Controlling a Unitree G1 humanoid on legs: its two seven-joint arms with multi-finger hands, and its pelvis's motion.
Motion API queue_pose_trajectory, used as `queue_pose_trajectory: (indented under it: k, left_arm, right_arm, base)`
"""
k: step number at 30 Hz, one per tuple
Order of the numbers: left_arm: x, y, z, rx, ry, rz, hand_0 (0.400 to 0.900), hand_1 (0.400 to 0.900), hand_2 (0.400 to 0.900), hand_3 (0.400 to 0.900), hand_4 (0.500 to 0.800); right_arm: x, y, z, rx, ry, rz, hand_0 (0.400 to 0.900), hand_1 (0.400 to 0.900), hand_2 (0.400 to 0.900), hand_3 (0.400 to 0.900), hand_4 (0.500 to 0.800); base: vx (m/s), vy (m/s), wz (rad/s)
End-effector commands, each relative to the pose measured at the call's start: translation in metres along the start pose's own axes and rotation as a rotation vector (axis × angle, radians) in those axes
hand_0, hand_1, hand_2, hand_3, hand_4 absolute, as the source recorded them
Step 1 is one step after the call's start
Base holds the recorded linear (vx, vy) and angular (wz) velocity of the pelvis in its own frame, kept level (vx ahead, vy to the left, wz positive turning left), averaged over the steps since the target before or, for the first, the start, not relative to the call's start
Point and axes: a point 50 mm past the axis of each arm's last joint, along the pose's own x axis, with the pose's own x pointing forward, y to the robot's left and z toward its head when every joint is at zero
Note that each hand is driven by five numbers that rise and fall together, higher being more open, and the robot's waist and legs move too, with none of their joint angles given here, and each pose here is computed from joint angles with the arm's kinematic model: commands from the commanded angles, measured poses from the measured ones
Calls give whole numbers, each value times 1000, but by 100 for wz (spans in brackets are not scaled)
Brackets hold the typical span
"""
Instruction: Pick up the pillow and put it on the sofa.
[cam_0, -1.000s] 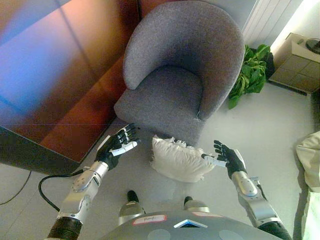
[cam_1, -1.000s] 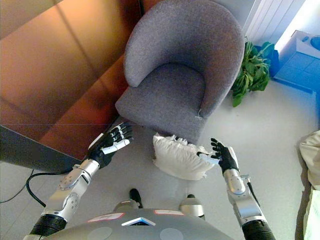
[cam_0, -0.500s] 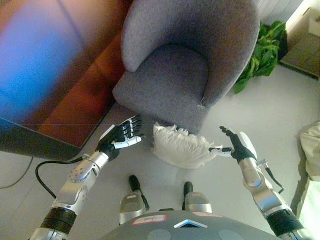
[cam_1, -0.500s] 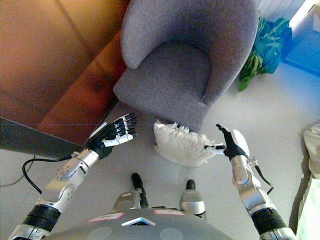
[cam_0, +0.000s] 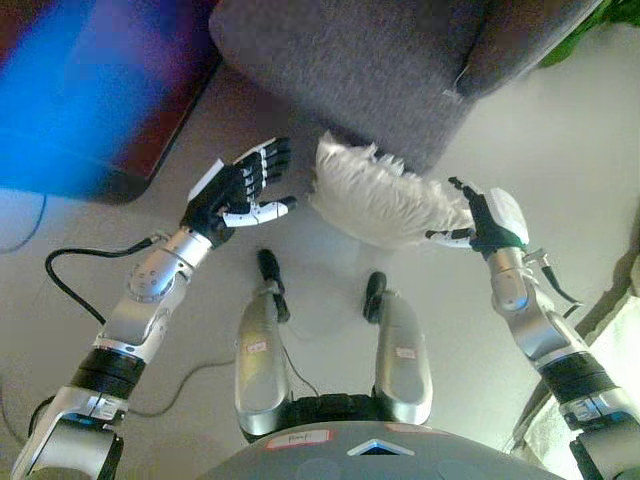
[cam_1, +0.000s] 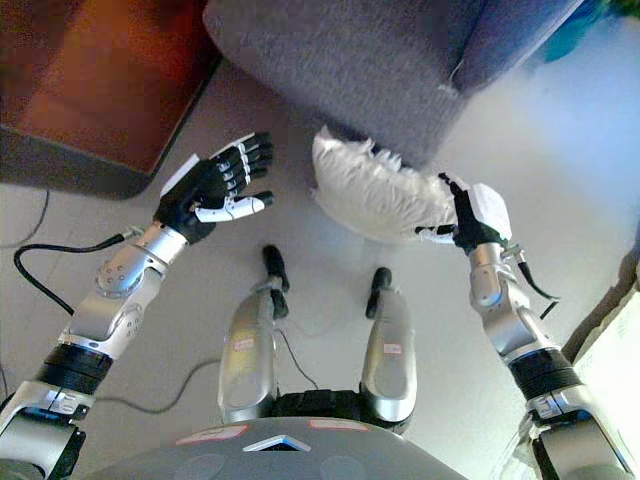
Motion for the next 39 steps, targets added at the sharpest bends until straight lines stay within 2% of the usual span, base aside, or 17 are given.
queue_pose_trajectory:
  k: [1,17,26,39]
  left_arm:
    - [9,-15,35,44,-192,-67,900,900,900,900,800]
    - [7,-15,44,72,-190,-81,900,900,900,900,800]
    - [2,-12,49,70,-188,-100,900,900,900,900,800]
    - [7,-14,49,68,-160,-142,900,900,900,900,800]
  right_arm:
    - [11,-35,10,-39,-52,-181,900,900,900,900,800]
    - [20,-64,14,-168,33,-389,900,900,900,900,800]
    - [29,-66,11,-199,104,-295,900,900,900,900,800]
    - [53,-95,1,-256,222,-328,900,900,900,900,800]
  base:
    - [13,-56,16]
    - [-15,-40,9]
    - [1,-13,5]
    - [46,-2,9]
